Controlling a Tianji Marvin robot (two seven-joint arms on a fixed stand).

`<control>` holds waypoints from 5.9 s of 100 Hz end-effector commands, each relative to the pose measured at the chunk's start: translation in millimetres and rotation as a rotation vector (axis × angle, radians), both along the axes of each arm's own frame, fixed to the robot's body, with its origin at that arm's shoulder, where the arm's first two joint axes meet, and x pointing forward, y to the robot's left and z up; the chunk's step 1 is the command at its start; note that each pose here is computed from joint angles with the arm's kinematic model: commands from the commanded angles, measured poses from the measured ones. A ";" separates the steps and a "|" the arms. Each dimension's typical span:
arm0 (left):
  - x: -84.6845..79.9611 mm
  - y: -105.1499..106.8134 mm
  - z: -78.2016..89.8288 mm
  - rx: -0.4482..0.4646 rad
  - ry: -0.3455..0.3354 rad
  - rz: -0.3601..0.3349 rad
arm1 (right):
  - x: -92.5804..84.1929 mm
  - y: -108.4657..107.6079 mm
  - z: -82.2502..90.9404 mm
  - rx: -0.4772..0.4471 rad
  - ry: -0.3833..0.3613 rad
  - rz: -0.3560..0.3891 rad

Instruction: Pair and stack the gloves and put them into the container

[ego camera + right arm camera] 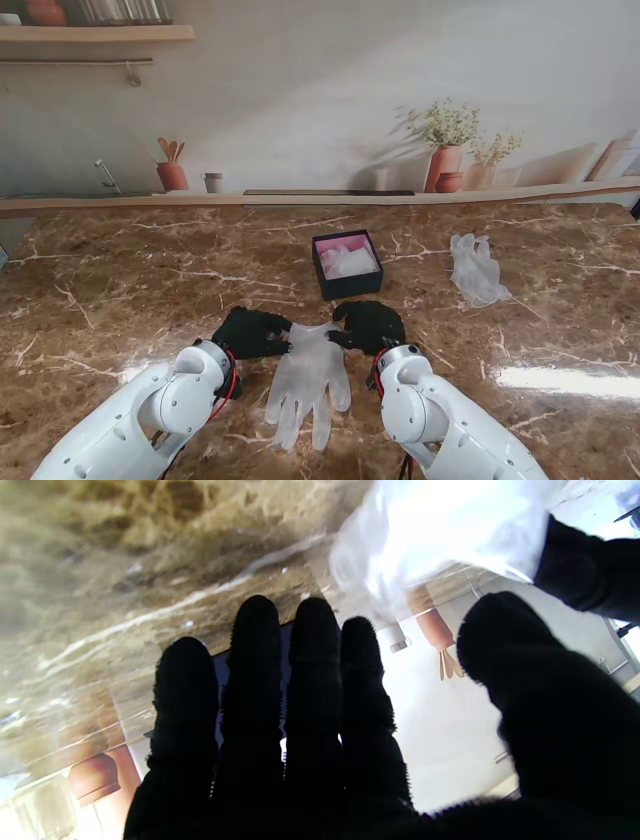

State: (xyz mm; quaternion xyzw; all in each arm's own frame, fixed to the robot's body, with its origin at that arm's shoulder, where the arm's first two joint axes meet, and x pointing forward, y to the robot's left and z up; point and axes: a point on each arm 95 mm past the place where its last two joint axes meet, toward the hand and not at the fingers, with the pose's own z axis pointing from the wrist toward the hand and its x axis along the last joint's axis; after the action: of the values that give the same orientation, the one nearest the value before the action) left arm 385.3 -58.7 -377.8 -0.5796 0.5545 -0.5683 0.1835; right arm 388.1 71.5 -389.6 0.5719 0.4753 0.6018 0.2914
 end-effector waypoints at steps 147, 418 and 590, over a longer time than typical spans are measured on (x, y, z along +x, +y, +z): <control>4.3 14.0 59.8 -0.250 -0.323 0.066 | 112.2 -232.6 42.8 -0.561 0.013 -0.563; -24.9 -41.1 86.2 -0.187 -0.759 -0.425 | -44.8 -34.7 149.2 0.810 0.051 -0.307; -22.2 -56.0 71.9 -0.492 -0.490 -0.207 | -54.9 -6.1 141.9 0.847 0.207 -0.057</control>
State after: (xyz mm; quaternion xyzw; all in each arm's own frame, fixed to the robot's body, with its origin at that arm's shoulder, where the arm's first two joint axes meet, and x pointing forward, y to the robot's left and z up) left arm 365.4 -110.4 -305.3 -0.3952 0.4002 -0.8186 0.1167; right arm 334.0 63.3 -241.7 0.7135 0.1794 0.6773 0.0013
